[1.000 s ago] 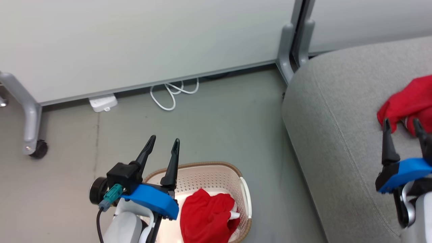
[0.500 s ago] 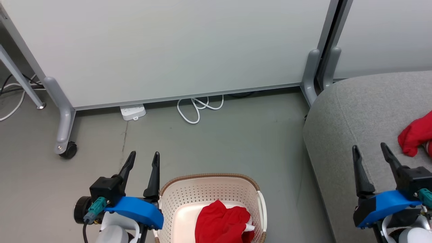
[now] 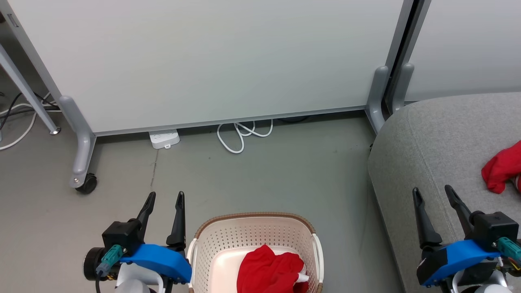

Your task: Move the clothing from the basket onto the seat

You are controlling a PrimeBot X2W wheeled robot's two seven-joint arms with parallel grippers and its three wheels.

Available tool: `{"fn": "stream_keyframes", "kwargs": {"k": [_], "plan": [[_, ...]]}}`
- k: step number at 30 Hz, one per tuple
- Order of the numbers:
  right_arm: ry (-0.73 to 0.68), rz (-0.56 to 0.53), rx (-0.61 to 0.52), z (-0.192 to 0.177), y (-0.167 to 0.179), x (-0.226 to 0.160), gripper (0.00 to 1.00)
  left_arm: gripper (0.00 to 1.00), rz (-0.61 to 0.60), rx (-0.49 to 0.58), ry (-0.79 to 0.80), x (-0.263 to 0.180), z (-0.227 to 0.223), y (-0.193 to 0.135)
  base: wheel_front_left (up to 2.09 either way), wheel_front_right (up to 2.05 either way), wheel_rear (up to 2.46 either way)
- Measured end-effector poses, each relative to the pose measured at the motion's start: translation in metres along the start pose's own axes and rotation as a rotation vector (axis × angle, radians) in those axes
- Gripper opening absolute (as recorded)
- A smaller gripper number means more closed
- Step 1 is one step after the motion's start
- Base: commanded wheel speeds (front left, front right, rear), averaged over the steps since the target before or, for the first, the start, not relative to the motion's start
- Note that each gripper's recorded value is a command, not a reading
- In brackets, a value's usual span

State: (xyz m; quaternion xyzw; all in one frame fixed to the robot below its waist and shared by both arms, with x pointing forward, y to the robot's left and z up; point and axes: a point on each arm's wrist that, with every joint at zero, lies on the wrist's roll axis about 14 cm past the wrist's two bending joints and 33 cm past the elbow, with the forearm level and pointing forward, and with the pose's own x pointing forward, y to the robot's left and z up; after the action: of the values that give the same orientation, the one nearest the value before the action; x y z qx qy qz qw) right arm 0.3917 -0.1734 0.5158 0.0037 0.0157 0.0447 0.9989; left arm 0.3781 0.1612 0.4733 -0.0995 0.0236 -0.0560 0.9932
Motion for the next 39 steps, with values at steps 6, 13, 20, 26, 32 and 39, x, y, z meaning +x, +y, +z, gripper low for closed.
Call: {"fn": "stream_keyframes", "kwargs": {"k": [6,13,20,26,32,39], "plan": [[0.007,0.006,0.011,-0.003,0.002,0.001,1.00,1.00,0.003,-0.003,0.006,0.001,-0.002,0.000,0.00,0.00,0.00],[0.020,0.016,0.024,-0.010,0.006,0.003,1.00,1.00,0.007,-0.007,0.020,0.002,-0.007,0.001,0.00,0.00,0.00],[0.028,0.018,0.027,-0.013,0.006,0.005,1.00,1.00,0.004,-0.008,0.030,0.005,-0.011,-0.001,0.00,0.00,0.00],[0.020,0.025,0.026,-0.011,0.008,0.015,1.00,1.00,-0.010,-0.006,0.062,0.012,-0.021,-0.003,0.00,0.00,0.00],[-0.003,0.025,-0.005,-0.004,0.006,0.037,1.00,1.00,-0.061,0.000,0.122,0.034,-0.042,-0.015,0.00,0.00,0.00],[0.005,0.022,-0.019,-0.015,0.000,0.071,1.00,1.00,-0.161,0.024,0.251,0.069,-0.090,-0.035,0.00,0.00,0.00]]}}
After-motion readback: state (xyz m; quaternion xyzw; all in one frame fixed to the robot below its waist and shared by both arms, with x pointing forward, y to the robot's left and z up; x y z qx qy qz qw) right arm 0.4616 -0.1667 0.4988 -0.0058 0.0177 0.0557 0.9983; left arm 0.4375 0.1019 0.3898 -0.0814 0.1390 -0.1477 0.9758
